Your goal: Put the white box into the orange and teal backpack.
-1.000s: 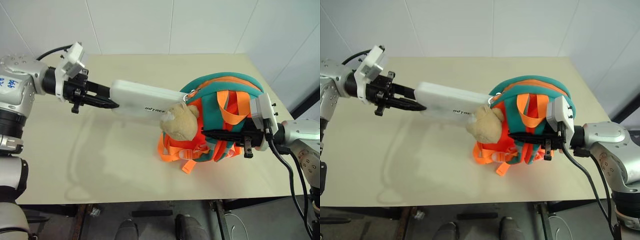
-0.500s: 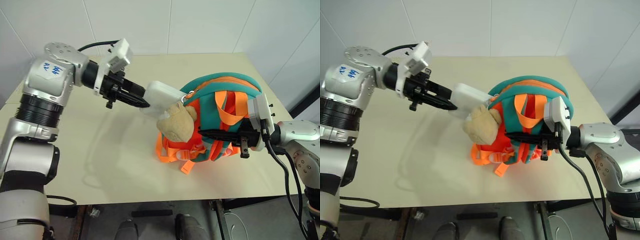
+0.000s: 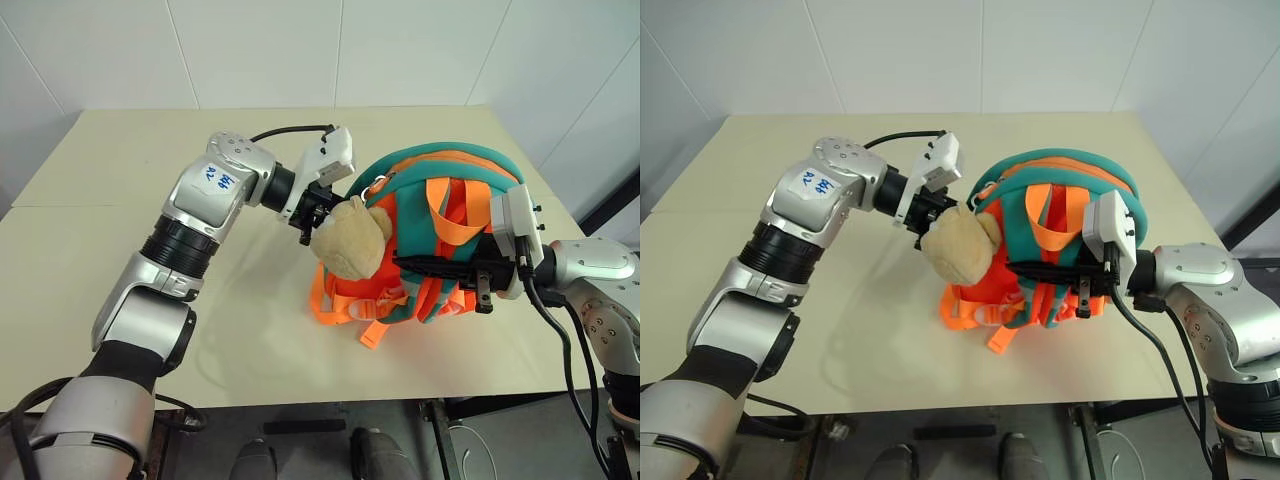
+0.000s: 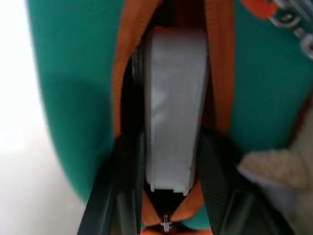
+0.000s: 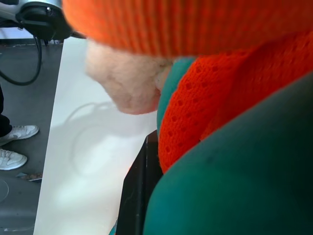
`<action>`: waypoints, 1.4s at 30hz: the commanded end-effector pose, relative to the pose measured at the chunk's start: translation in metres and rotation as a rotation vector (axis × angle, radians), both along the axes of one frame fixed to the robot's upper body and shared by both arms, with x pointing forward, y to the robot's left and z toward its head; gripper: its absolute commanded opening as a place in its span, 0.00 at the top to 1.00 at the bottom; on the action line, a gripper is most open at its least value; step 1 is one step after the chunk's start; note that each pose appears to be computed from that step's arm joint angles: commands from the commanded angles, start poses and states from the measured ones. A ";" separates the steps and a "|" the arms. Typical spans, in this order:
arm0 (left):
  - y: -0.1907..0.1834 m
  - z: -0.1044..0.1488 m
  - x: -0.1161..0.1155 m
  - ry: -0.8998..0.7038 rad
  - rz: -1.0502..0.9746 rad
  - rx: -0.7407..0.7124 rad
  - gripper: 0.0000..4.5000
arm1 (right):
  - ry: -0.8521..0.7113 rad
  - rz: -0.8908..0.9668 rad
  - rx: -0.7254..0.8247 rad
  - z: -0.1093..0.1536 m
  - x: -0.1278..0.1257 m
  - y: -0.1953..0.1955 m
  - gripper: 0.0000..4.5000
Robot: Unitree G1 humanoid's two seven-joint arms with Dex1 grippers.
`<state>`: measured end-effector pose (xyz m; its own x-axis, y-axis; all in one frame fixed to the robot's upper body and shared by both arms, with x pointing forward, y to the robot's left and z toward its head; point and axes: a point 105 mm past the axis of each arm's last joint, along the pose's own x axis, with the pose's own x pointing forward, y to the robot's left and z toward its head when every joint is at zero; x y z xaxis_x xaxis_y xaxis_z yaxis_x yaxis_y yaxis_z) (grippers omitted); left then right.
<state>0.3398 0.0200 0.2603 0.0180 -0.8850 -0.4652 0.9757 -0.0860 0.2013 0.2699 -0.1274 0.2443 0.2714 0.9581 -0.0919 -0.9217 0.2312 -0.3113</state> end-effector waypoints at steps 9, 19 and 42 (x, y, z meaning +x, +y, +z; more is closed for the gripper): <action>0.058 0.044 -0.017 -0.012 -0.029 -0.066 0.00 | -0.092 0.007 0.022 0.016 -0.004 0.006 1.00; 0.087 0.051 -0.061 0.113 -0.077 -0.177 0.00 | -0.084 -0.001 0.023 0.014 -0.005 0.003 1.00; 0.035 0.038 -0.058 0.224 -0.017 -0.253 0.70 | -0.107 -0.005 0.071 0.018 -0.011 0.005 1.00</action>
